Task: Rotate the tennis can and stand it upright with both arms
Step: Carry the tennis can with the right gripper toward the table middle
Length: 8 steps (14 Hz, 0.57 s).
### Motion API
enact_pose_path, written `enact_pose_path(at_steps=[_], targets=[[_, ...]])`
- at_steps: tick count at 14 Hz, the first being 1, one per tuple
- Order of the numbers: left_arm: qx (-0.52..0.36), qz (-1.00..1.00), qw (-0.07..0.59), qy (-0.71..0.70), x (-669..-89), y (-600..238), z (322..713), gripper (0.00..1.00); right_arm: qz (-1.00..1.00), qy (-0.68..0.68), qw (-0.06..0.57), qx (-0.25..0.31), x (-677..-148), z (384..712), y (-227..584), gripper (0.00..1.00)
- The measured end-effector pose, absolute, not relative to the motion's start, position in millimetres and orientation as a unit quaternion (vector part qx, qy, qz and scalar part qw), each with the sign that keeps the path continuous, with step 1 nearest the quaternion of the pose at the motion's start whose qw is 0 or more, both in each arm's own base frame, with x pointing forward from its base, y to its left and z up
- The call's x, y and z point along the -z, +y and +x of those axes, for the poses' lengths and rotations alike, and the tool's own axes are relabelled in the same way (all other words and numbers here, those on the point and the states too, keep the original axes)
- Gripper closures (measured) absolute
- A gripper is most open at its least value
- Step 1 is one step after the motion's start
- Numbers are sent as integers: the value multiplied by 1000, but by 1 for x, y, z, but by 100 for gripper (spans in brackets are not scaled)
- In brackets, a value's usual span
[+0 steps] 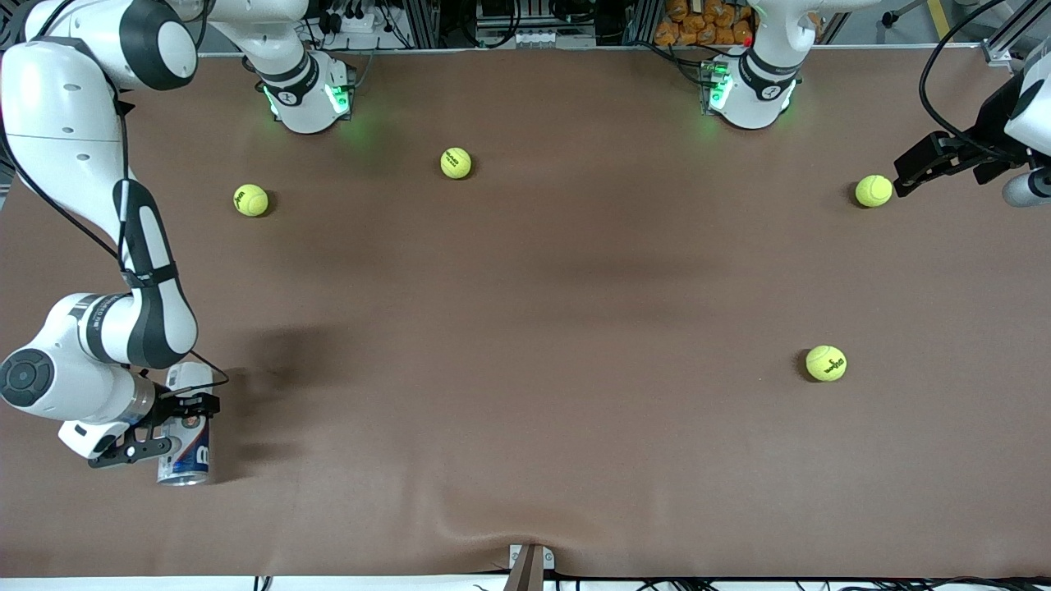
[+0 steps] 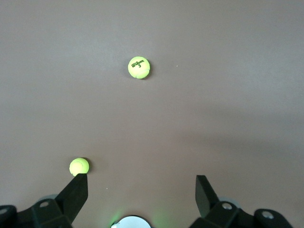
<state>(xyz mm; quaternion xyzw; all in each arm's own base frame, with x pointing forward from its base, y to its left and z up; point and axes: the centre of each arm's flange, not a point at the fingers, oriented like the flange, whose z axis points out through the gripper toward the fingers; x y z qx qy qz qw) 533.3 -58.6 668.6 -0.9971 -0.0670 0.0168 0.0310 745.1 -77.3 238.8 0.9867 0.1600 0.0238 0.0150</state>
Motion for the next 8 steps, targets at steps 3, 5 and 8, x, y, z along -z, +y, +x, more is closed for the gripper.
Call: enact_pose_path(at_steps=[3, 5, 8], targets=[[-17, -997, 31, -67, -669, -59, 533, 0, 969, 245, 11, -33, -246, 752, 28, 36], [-17, -997, 31, -66, -669, -59, 533, 0, 951, 306, 6, -39, -250, 745, 124, 36], [-17, -997, 31, -67, -669, -59, 533, 0, 919, 390, 2, -52, -262, 717, 253, 33]])
